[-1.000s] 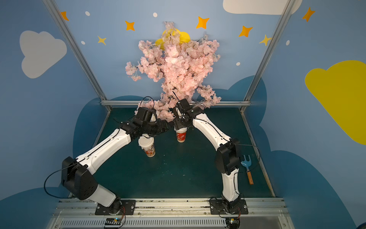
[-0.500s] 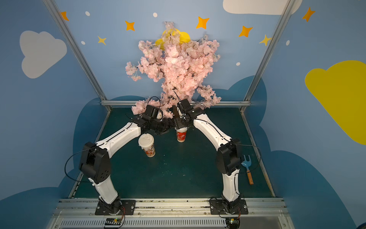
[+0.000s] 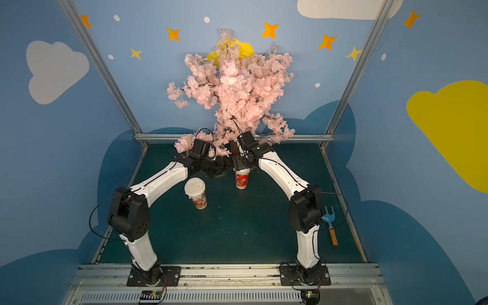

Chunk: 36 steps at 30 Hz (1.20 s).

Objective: Put the leak-proof paper on the milk tea cups
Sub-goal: Secure the cup lid on the cup.

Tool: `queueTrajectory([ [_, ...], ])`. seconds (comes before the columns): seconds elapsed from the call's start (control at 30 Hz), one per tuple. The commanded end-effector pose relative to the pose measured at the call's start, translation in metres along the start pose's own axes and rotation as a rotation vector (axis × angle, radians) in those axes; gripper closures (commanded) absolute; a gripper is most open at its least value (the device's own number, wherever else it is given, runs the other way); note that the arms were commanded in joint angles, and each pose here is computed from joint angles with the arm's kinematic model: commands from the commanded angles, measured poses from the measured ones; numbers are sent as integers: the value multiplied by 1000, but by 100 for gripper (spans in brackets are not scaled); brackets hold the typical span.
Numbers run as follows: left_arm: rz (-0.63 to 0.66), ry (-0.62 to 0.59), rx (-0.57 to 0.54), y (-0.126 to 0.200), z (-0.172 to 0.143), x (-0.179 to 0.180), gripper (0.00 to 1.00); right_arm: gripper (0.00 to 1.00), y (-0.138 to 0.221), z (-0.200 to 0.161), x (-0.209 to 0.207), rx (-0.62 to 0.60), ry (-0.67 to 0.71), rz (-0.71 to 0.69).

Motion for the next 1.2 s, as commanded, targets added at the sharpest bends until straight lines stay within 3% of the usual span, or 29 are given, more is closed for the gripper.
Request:
queueTrajectory([
  [0.0,-40,5,-99,16,14,-5,19,20,-25,-42,20,203,34,78],
  [0.3,-71,12,-130,25,28,-10,18,20,-23,-45,22,194,38,79],
  [0.77,-131,-21,76,-23,35,-17,14,20,-23,-46,25,197,39,81],
  [1.17,-142,-83,175,-39,22,-19,13,19,-25,-47,26,201,41,80],
])
Point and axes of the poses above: each gripper's point midway between its finger pads, its own y axis back along the fingers, its own x axis along the line the jaws close on, z = x × y, the point moved 6 cm from there along y, back along the fingers, and after that the axes turned 15 degrees about y, right-handed, at the moved point
